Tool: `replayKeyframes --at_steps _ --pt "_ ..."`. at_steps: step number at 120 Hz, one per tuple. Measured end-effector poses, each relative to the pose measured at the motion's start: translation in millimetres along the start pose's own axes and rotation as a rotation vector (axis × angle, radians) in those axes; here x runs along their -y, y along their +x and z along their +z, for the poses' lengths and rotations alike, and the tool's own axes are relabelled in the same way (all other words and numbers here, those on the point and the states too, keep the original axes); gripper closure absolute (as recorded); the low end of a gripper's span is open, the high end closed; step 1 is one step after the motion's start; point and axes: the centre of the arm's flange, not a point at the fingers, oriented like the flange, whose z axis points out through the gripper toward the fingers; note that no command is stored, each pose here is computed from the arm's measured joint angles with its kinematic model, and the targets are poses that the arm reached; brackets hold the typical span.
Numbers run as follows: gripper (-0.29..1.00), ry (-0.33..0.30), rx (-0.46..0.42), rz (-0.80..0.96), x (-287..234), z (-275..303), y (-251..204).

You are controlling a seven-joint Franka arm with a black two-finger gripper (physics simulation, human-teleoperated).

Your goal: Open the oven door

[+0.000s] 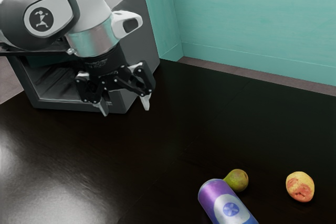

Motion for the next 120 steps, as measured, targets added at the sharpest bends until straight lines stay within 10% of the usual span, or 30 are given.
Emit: replayKeyframes --at_steps 17,48,120 --pt "0.00 -0.037 -0.017 -0.070 16.3 2.0 1.6" --pt "0.00 -0.197 -0.331 -0.734 298.7 -36.0 124.2" --pt "0.00 -0.528 -0.425 -1.112 333.5 15.7 216.7"
